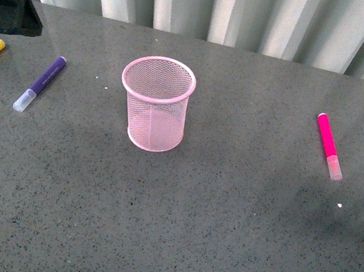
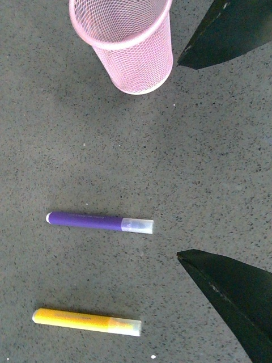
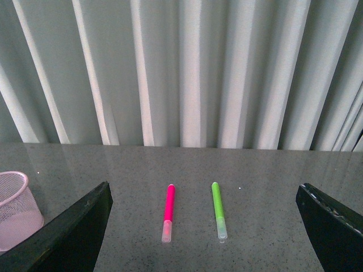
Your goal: Insert purple and pink pens into pink cup
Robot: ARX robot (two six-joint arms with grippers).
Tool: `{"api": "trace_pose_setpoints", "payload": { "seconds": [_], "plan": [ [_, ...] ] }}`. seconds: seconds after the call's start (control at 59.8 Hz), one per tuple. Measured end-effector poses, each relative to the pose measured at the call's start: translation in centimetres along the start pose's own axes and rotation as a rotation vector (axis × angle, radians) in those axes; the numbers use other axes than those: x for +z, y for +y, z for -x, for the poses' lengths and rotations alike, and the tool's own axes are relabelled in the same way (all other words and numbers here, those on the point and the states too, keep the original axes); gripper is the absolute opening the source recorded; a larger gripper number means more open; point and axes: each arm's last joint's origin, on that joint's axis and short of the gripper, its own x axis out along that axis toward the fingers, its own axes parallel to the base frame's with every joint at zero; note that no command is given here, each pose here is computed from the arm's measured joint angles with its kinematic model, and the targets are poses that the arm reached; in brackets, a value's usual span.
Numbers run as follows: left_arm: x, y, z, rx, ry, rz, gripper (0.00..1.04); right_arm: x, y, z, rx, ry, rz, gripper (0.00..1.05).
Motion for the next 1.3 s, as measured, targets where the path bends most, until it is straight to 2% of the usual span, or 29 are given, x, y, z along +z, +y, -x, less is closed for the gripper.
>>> {"api": "trace_pose_setpoints", "payload": {
  "seconds": [0.15, 0.384, 0.719, 1.304],
  "plan": [
    [2.0, -0.1, -3.5, 0.032, 0.101, -0.062, 0.98, 0.0, 0.0, 0.0, 0.000, 0.000, 0.000, 0.98],
    [3.3, 0.2, -7.7, 0.060, 0.207, -0.111, 0.98, 0.0, 0.0, 0.0, 0.000, 0.000, 0.000, 0.98],
    [5.9, 0.5, -11.3, 0.056, 0.234, -0.148, 0.98, 0.0, 0.0, 0.0, 0.000, 0.000, 0.000, 0.98],
    [5.2, 1.3, -16.8, 0.057, 0.326, -0.183, 0.98, 0.0, 0.0, 0.0, 0.000, 0.000, 0.000, 0.98]
  ]
}}
